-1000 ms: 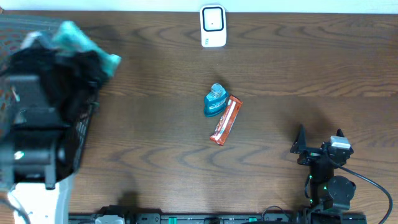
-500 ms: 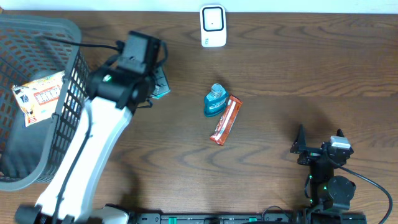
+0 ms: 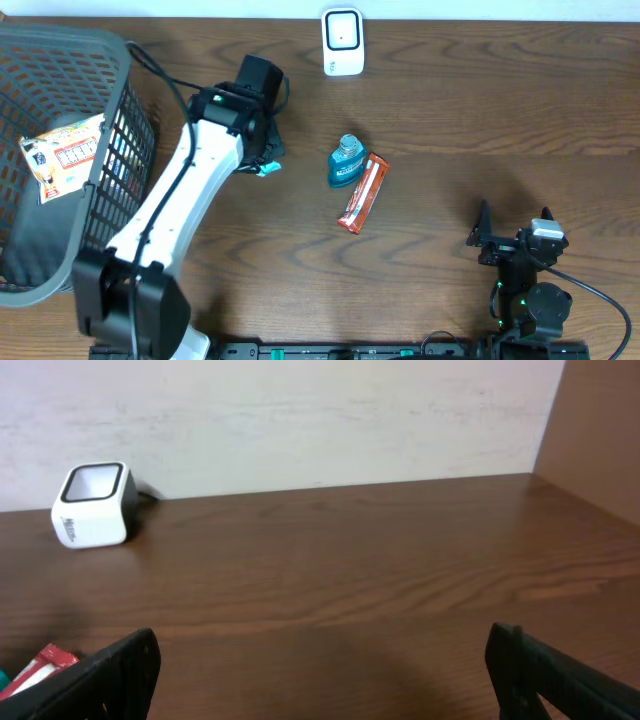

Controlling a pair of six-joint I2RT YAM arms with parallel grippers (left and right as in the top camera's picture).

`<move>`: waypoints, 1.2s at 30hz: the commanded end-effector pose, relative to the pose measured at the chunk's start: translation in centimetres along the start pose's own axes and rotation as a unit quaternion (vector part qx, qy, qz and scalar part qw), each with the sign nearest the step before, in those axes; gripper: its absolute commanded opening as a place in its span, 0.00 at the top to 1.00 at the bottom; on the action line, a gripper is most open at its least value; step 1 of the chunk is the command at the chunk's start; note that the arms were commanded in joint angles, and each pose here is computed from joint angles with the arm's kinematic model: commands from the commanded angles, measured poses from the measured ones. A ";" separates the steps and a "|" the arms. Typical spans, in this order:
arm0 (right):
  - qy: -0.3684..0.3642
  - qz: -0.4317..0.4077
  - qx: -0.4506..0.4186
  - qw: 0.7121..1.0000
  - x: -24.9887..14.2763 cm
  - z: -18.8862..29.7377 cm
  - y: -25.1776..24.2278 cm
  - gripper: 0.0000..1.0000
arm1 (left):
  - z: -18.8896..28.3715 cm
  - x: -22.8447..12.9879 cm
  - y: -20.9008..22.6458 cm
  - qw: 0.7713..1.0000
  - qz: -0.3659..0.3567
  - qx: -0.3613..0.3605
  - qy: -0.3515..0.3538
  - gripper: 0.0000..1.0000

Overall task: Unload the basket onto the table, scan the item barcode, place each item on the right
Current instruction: 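Carry the green wipes pack toward the scanner with the left gripper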

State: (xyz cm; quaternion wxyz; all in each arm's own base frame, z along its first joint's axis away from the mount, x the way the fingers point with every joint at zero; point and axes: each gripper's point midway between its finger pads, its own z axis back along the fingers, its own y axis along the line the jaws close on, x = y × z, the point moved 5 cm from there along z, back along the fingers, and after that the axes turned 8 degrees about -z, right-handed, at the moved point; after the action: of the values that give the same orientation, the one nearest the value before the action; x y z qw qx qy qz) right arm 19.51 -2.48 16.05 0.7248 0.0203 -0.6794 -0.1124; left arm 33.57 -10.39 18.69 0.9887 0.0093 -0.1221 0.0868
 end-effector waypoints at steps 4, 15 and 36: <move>-0.001 0.000 -0.004 1.000 0.0 0.0 -0.1 0.01 | -2.5 -0.2 -1.3 1.000 -0.009 -0.010 0.028 0.92; -0.001 0.000 -0.004 1.000 0.0 0.0 -0.1 0.01 | -6.6 -0.9 -6.5 0.993 -0.034 -0.088 0.067 0.92; -0.001 0.000 -0.004 1.000 0.0 0.0 -0.1 0.01 | -10.8 -2.8 -8.3 0.991 -0.027 -0.066 0.111 0.53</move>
State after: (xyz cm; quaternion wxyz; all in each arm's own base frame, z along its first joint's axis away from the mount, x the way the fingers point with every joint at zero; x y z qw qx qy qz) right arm 19.51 -2.48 16.05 0.7248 0.0203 -0.6794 -0.1124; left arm 35.19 -18.66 7.67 0.9965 -0.0655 -0.0222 0.0474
